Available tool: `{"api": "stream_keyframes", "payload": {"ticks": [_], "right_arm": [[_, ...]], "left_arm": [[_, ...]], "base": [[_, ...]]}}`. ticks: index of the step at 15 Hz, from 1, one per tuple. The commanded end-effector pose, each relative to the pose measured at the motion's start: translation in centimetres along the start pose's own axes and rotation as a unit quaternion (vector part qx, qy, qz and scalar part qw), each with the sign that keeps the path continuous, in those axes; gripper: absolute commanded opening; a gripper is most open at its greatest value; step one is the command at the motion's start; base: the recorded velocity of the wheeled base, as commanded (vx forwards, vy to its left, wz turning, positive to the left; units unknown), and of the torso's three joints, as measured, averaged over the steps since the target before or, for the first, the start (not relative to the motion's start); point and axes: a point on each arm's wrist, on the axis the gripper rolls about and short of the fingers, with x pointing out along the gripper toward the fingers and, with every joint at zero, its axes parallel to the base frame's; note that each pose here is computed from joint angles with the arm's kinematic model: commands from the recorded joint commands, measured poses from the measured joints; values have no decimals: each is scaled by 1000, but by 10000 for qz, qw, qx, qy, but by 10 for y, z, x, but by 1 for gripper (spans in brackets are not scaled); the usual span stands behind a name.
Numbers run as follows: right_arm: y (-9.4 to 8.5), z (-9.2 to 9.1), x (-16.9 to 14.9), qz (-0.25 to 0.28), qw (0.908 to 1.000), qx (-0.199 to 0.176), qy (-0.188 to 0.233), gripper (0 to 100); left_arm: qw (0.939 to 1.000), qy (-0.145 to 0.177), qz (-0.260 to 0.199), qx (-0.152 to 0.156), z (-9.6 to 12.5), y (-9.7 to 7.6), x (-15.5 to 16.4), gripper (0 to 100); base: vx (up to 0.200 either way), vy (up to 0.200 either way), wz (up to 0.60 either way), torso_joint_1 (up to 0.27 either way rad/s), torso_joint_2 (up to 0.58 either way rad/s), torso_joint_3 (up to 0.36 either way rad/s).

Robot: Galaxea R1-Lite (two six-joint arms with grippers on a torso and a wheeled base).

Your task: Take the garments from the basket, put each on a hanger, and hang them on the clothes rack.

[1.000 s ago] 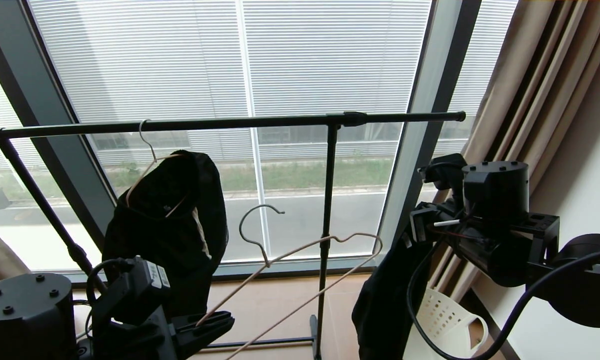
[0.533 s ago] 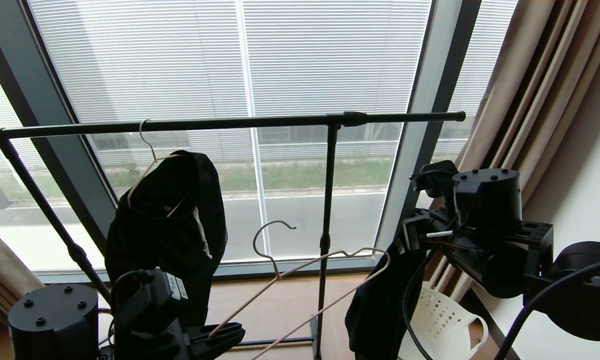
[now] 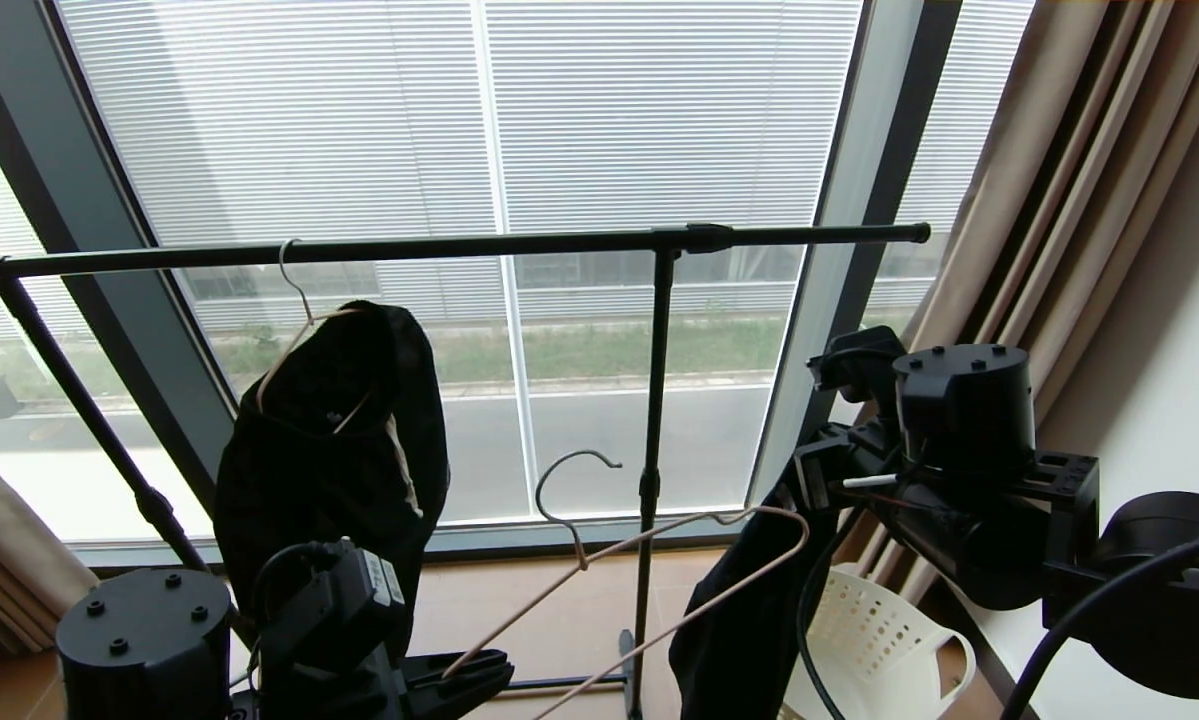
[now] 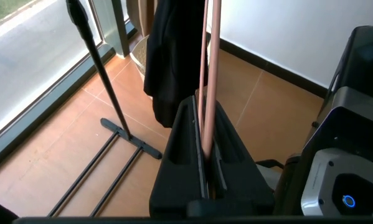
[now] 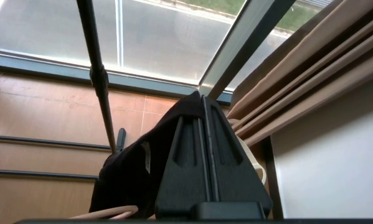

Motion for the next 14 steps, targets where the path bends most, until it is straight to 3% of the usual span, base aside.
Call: {"api": "stream_keyframes", "payload": {"ticks": [1,4,9,14], "right_arm": [[1,0,-2,18,10000,-6,-13,0],[3,-2,-4,58,10000,-47,5,0],[9,-5,-8,173,9998,-55,-108,0],[14,-7,-11,270,9995,-111,-108,0]], "left_arm": [[10000,-44,17,16,1,3,6,0],[9997,-200,86,85,5,7,13,0],[9999,-103,113,25,-1,10,18,0],[9991,-225,344,57,-4,14,20,0]], "base": [[0,0,0,0,0,0],[0,0,0,0,0,0],[0,0,0,0,0,0],[0,0,0,0,0,0]]}}
